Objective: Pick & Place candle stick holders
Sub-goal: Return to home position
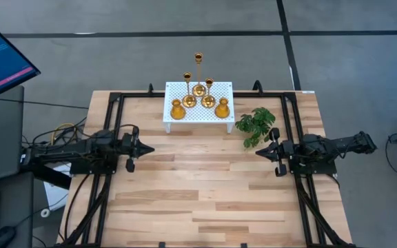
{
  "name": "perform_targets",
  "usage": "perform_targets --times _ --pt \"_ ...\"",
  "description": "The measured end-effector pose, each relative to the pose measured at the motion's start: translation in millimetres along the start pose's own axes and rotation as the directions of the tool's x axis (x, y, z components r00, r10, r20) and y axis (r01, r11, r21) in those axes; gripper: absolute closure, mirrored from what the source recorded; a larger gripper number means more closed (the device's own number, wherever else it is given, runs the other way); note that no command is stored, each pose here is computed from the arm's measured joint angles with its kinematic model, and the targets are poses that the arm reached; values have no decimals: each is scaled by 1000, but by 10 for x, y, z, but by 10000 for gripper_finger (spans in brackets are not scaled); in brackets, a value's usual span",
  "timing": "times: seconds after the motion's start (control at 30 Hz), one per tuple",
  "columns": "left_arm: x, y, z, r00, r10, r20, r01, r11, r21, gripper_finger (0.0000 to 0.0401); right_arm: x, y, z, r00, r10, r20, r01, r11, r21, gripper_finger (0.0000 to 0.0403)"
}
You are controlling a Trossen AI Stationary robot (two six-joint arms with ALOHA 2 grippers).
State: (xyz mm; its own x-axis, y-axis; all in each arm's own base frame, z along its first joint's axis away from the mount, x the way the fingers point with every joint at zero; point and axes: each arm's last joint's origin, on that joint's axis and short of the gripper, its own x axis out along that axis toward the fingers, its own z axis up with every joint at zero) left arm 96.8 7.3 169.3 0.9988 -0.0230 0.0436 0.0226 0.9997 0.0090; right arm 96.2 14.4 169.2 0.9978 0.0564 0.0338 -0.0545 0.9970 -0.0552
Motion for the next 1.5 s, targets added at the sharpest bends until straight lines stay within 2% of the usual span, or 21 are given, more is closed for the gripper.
perform_targets --times 1.5 --pt "0 0 14 1000 0 14 0 1000 21 397 0 0 1 1000 0 0 0 1000 0 403"
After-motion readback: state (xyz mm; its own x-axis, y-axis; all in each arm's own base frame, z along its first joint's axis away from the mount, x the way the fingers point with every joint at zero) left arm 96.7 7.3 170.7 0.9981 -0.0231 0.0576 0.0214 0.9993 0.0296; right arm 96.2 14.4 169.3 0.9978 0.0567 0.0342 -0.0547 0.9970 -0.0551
